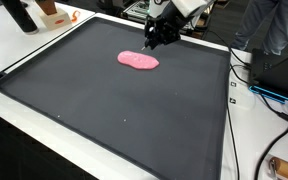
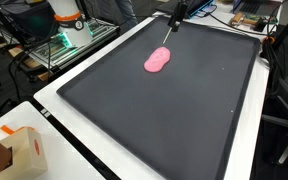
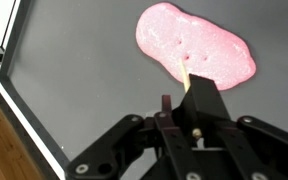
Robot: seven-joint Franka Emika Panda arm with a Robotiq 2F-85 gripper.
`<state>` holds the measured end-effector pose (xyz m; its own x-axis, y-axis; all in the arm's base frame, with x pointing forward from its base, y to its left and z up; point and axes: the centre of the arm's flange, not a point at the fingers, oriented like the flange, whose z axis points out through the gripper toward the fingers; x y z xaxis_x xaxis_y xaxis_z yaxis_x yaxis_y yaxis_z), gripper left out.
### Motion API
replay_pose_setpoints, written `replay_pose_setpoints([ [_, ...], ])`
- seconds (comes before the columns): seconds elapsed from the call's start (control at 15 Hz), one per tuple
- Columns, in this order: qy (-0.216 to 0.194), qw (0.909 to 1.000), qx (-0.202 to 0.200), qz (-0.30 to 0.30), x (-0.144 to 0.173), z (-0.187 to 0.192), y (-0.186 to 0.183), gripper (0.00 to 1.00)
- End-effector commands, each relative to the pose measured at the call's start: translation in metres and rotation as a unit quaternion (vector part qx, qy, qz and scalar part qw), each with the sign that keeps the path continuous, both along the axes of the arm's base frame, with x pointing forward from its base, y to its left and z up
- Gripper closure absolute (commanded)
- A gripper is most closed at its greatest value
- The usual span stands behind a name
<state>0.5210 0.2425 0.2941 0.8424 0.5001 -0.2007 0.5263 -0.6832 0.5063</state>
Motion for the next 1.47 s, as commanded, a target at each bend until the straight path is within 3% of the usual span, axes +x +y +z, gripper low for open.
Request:
replay_pose_setpoints([
  [0.0, 0.002, 0.9992, 0.038, -0.011, -0.012, 0.023, -0.027, 0.94],
  [0.73, -0.002, 0.9885, 0.146, -0.039, -0.024, 0.079, -0.078, 0.94],
  [1.4, -0.015, 0.9773, 0.207, -0.045, -0.04, 0.11, -0.105, 0.94],
])
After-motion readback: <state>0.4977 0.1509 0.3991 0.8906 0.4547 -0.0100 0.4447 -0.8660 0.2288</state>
